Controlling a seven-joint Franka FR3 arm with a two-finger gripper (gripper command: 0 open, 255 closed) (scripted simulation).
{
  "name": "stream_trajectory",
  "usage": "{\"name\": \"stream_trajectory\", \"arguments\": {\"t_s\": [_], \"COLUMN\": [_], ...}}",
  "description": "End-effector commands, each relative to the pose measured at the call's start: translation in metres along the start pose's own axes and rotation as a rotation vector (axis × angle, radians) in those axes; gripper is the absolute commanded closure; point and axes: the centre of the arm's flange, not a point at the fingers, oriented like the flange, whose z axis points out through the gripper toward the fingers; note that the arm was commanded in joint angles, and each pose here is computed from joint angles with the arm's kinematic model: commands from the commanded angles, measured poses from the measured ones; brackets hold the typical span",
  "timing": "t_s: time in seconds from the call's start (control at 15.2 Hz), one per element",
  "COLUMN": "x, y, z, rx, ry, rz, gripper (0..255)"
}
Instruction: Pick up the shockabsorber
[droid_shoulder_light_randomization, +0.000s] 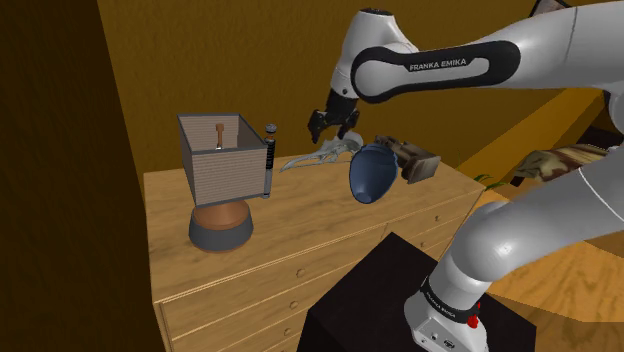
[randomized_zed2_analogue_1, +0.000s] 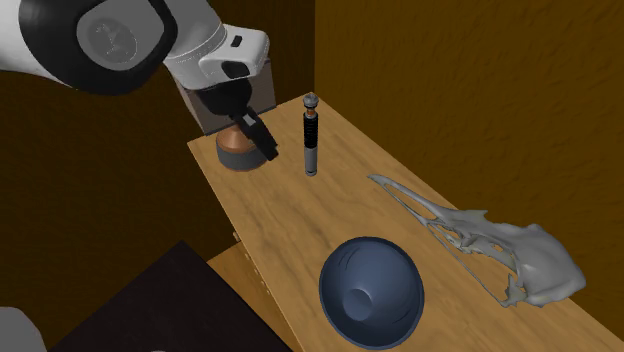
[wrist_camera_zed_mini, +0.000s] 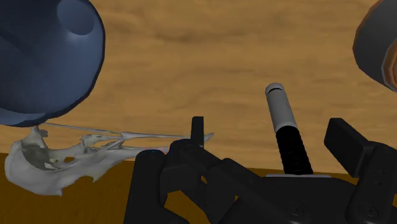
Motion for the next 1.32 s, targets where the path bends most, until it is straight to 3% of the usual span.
{"name": "stream_trajectory", "arguments": {"t_s": [0.0, 0.92, 1.25], "x": [0.011, 0.121, 0.119], "y": [-0.018, -0.111, -0.115], "z": [0.015, 0.105, 0.128], "rx": [-0.003, -0.041, -0.042], "ry": [0.031, 0.230, 0.236], "rz": [0.024, 0.188, 0.193], "gripper": [0, 0, 0]}}
